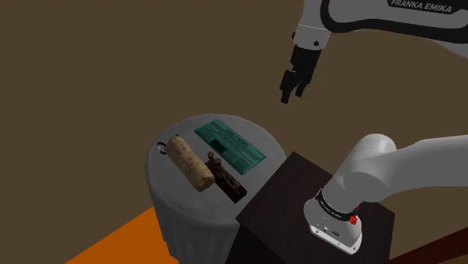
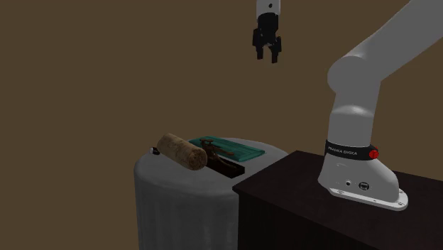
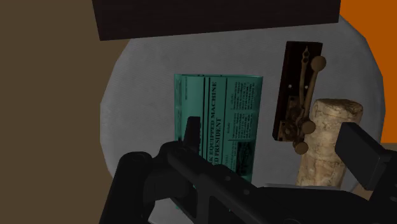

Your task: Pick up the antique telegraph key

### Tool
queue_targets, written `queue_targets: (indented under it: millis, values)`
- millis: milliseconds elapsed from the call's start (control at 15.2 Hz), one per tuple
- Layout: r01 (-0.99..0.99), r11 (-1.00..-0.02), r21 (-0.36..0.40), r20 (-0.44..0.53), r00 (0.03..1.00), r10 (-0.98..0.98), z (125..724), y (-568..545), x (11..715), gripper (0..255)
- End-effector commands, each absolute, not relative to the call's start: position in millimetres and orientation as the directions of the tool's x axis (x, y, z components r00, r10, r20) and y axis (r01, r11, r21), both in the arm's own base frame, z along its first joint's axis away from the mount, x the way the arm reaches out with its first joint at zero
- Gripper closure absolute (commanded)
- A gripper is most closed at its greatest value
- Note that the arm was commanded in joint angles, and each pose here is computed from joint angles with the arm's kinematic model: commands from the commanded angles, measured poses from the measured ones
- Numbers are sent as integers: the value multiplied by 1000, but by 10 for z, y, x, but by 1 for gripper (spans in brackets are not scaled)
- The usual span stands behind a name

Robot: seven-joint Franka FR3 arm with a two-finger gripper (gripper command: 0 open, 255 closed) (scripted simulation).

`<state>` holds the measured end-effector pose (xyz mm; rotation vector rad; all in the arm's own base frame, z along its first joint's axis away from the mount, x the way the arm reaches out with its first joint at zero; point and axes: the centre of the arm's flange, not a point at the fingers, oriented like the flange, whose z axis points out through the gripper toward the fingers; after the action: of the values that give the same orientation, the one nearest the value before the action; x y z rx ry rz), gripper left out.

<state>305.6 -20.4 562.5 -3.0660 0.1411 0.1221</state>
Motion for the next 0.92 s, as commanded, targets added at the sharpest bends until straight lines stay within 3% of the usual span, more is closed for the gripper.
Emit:
queue_targets:
  millis: [0,858]
  values:
    - [-94,-993,-66,-82,993,-89,5625,-204,3056,0]
    - [-114,-993,-24,-40,993,-113,4213,739,3407,0]
